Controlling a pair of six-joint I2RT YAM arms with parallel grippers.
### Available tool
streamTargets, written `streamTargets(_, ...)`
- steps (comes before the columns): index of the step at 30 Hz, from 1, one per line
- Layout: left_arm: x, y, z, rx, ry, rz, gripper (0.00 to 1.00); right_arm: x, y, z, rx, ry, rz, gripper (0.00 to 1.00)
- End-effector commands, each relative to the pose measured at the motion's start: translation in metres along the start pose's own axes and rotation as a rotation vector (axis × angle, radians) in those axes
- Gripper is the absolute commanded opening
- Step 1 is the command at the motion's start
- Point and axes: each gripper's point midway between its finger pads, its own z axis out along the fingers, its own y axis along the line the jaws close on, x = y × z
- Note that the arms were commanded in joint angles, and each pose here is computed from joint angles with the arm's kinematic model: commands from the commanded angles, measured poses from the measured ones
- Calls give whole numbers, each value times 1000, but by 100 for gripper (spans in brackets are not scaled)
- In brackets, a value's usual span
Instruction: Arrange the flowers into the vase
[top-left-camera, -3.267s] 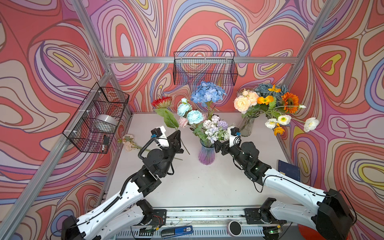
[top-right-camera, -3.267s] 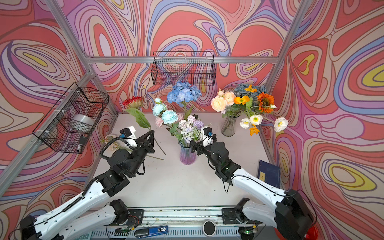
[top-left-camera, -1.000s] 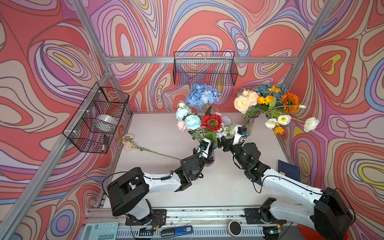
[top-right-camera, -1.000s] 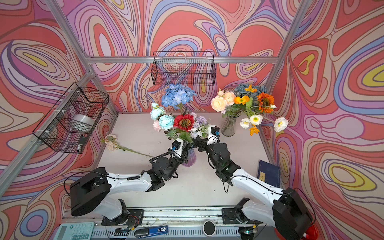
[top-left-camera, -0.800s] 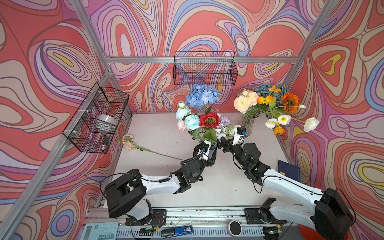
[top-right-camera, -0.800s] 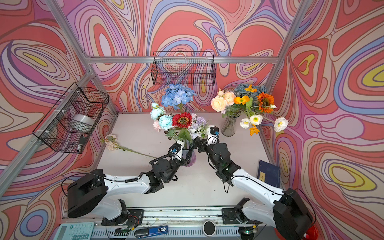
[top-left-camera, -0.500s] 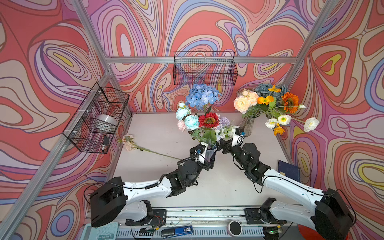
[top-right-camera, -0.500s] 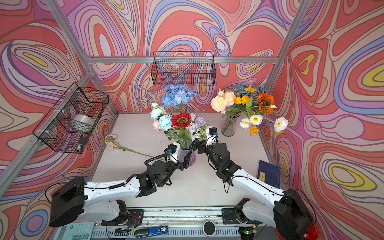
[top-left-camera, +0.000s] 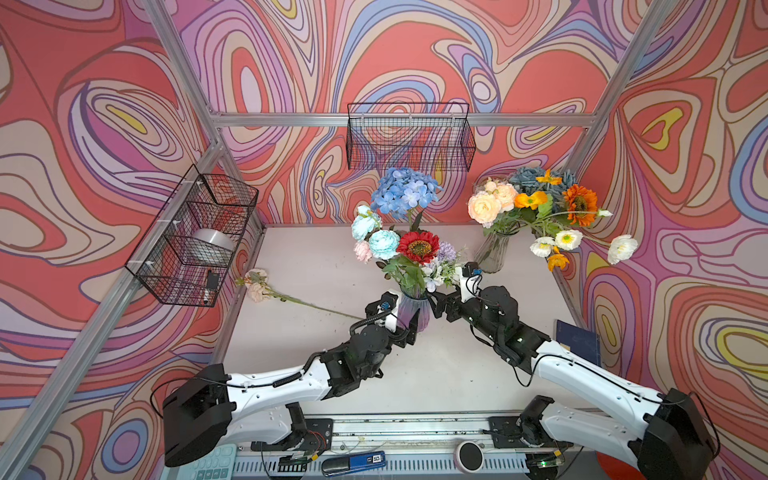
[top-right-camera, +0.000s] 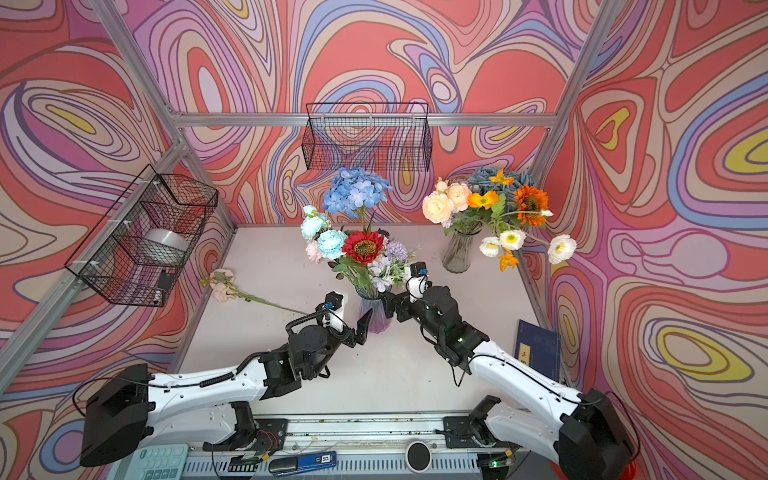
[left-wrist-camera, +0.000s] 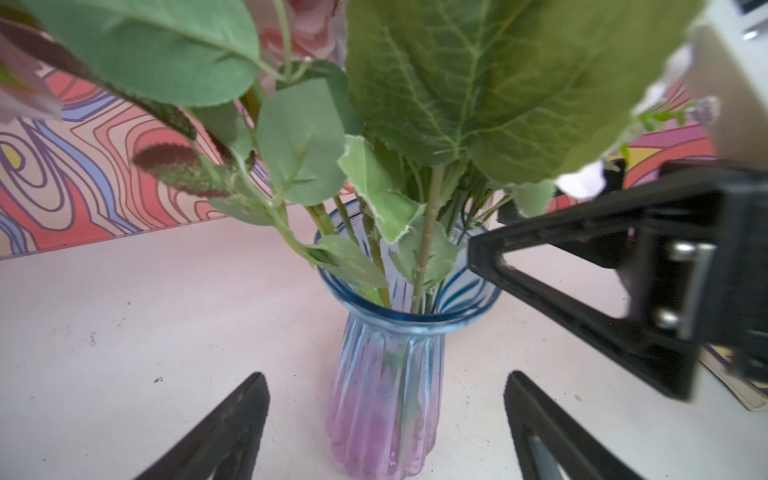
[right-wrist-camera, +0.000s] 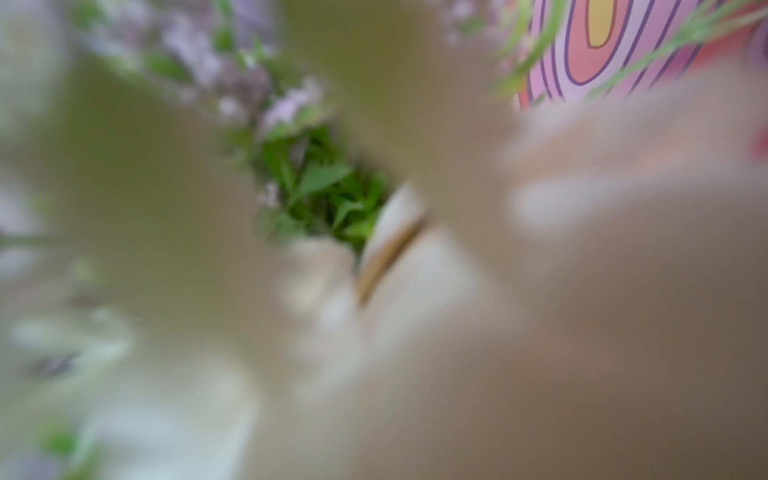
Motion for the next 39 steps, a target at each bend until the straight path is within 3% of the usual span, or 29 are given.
streamTargets(1, 19, 15, 3, -24, 15, -61, 91, 13, 9, -25, -39, 146, 5, 95)
streamTargets(7, 26, 18, 12, -18, 2, -78, 91, -15, 31, -67, -119, 174, 5, 89)
streamTargets(13, 32, 12, 26, -9, -28, -98, 92, -53, 55, -83, -196, 165, 8, 77)
streamTargets(19, 35, 8, 37, -2, -65, -116, 92, -112, 83, -95, -318, -9, -4, 64)
streamTargets(30, 41, 20, 38, -32, -67, -120, 93, -134, 96, -44, -379, -113, -61, 42)
streamTargets(39, 50, 26, 41, -48, -58, -125, 94, -140, 104, -25, -410, -151, -73, 39)
